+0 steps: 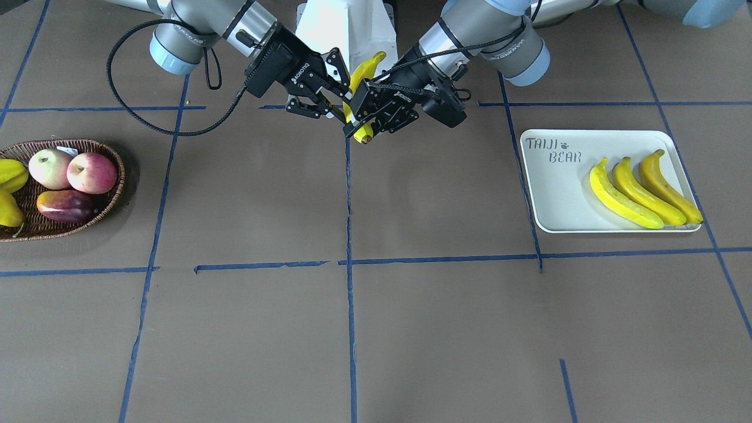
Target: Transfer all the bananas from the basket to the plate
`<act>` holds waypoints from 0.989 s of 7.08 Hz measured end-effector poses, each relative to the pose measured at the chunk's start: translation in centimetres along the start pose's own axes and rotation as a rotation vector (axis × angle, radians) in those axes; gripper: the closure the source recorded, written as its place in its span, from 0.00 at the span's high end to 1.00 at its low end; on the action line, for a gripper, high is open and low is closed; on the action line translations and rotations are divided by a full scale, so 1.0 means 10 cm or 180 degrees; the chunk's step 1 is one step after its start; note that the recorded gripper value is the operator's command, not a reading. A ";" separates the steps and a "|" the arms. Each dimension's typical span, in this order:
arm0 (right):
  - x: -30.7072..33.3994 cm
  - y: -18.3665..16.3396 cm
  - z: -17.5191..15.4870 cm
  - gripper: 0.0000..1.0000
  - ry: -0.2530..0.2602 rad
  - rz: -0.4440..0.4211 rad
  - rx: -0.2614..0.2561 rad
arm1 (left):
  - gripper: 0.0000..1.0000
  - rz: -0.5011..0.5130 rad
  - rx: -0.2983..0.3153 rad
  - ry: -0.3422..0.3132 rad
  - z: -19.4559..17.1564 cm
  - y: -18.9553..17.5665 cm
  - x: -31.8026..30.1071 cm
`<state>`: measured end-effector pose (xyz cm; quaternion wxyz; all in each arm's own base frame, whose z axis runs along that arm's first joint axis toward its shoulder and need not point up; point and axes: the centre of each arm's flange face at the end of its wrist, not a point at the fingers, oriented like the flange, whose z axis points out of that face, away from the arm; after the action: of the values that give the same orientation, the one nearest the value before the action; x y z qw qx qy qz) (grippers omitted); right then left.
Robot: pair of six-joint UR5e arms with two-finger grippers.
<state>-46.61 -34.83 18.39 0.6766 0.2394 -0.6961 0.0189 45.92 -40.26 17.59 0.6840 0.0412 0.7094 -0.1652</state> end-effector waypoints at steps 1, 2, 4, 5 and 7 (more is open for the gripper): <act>0.00 -0.01 0.00 0.99 -0.0002 0.0018 0.0005 | 0.00 -0.0001 0.0004 -0.0018 0.00 -0.01 -0.02; 0.00 -0.02 -0.01 0.99 -0.0003 0.0036 0.0005 | 0.00 0.0000 0.0012 -0.0028 0.00 -0.02 -0.03; 0.02 -0.10 -0.05 0.99 -0.0020 0.0042 -0.0039 | 0.00 0.0004 0.0043 -0.0060 -0.03 -0.07 -0.09; 0.08 -0.17 -0.11 0.99 -0.0011 0.0046 -0.0114 | 0.00 -0.0012 0.0085 -0.0096 -0.10 -0.14 -0.19; 0.40 -0.38 -0.25 0.99 0.0238 0.0096 -0.0390 | 0.00 -0.0166 0.0279 -0.0278 -0.36 -0.43 -0.62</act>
<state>-42.83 -38.60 21.30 0.7151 0.1861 -0.6738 -0.0046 41.60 -42.25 24.49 0.7073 0.0454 0.6718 -0.2154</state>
